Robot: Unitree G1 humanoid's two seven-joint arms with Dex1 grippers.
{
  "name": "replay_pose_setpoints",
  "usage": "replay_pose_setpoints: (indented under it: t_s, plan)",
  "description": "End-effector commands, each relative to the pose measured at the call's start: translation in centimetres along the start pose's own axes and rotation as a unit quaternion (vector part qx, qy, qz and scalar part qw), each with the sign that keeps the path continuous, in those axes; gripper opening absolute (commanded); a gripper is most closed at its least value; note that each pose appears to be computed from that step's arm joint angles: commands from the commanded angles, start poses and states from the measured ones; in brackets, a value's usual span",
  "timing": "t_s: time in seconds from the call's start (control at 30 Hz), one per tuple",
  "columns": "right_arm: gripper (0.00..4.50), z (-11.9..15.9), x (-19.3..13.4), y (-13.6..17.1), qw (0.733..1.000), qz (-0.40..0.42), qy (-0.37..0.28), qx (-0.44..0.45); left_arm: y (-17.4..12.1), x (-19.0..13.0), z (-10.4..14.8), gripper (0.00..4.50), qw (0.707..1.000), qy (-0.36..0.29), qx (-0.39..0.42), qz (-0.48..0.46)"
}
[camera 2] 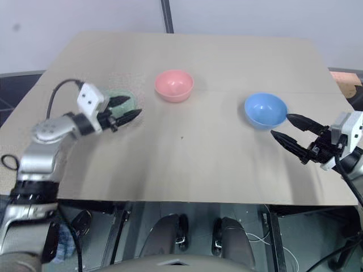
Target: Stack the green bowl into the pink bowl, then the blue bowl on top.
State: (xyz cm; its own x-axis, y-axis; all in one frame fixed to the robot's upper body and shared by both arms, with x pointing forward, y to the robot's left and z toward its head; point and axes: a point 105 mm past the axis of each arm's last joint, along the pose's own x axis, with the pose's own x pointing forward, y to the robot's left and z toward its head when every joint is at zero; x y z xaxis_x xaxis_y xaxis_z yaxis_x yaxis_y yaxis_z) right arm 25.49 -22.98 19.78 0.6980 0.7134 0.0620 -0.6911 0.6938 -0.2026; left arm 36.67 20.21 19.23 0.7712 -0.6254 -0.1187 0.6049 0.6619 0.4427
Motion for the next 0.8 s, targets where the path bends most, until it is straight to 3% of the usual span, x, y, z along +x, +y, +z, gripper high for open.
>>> replay_pose_setpoints:
  t_s: [0.03,0.2,0.47,0.8]
  plan:
    - [3.33,1.0,-0.2,0.1,1.0,0.002,-0.013,-0.019,0.6,2.9,1.6,2.82,0.998,-0.014,0.056,-0.023]
    - [3.33,1.0,-0.7,0.1,1.0,-0.012,-0.014,-0.024,0.0,6.6,2.6,2.82,0.99,0.001,0.114,-0.082]
    - [3.33,1.3,-1.6,0.1,0.998,-0.043,-0.014,-0.037,-1.9,10.4,1.4,2.82,0.966,0.077,0.194,-0.151]
    - [3.33,1.2,-2.7,0.2,0.996,-0.072,-0.008,-0.044,-1.5,13.6,2.8,2.82,0.961,0.098,0.243,-0.091]
